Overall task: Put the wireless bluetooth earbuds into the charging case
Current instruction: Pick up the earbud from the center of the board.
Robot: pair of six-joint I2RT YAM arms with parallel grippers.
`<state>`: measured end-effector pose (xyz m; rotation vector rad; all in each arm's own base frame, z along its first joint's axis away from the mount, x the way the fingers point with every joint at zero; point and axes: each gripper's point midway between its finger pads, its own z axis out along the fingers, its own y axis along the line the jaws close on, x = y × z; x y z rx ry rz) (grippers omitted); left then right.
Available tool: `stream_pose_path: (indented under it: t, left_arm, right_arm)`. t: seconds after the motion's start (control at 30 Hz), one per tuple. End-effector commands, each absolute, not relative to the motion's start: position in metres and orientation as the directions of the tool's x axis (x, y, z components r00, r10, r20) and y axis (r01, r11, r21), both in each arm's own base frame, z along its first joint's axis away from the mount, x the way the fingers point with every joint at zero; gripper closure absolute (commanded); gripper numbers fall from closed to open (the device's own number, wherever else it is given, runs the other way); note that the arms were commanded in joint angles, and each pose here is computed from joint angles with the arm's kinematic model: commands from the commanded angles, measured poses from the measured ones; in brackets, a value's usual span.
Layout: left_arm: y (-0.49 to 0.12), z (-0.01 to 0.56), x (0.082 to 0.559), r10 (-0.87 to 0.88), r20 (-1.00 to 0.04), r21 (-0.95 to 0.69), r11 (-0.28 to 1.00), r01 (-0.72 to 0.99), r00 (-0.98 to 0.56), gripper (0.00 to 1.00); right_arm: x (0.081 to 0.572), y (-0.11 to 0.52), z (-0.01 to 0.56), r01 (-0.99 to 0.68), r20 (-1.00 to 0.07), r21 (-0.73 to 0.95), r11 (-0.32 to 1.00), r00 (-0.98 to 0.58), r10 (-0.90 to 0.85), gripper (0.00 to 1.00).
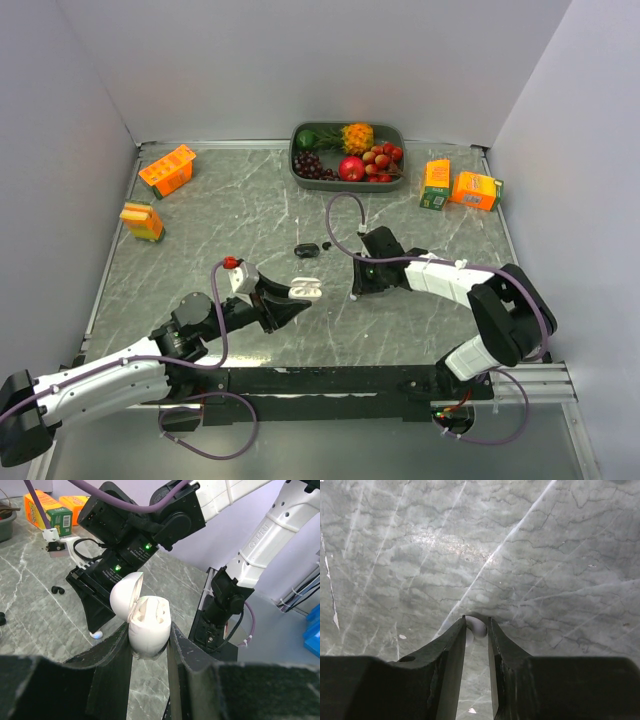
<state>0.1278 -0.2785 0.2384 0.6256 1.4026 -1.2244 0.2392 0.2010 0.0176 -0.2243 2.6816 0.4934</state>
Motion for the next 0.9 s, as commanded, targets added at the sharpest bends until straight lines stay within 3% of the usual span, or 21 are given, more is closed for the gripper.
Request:
stream_pose_path:
  t: [0.0, 0.07, 0.23, 0.47, 0.77, 0.87]
  left_arm:
    - [-0.276, 0.252, 0.125, -0.305, -0.927, -0.315, 0.309, 0.897, -0.22, 0.99]
    - [-0.276, 0.252, 0.125, -0.306, -0.926, -0.317, 0.31, 0.896, -0.222, 0.99]
    - [-0.277, 0.252, 0.124, -0.304, -0.926, -0.316, 0.305, 0.899, -0.222, 0.99]
    - [-0.277, 0.254, 0.125, -0.314, -0.924, -0.316, 0.307, 0.898, -0.218, 0.99]
    - [-0.274, 0.255, 0.127, -0.333, -0.92, -0.321, 0.331, 0.887, -0.208, 0.99]
    - [-0.272, 0.254, 0.131, -0.339, -0.919, -0.323, 0.349, 0.88, -0.203, 0.99]
  right_arm:
    - [0.228, 0.198, 0.007, -0.195, -0.37, 0.319, 0.928, -0.927, -0.067, 0.69]
    - [0.225, 0.197, 0.007, -0.189, -0.363, 0.323, 0.927, -0.93, -0.063, 0.7]
    - [0.221, 0.201, 0.013, -0.177, -0.361, 0.363, 0.915, -0.932, -0.037, 0.88]
    - [0.223, 0.227, 0.046, -0.041, -0.333, 0.551, 0.833, -0.926, 0.175, 0.99]
    - [0.233, 0.222, 0.056, 0.213, -0.272, 0.679, 0.703, -0.817, 0.509, 1.0]
    - [0.233, 0.218, 0.046, 0.259, -0.253, 0.656, 0.709, -0.81, 0.529, 0.93]
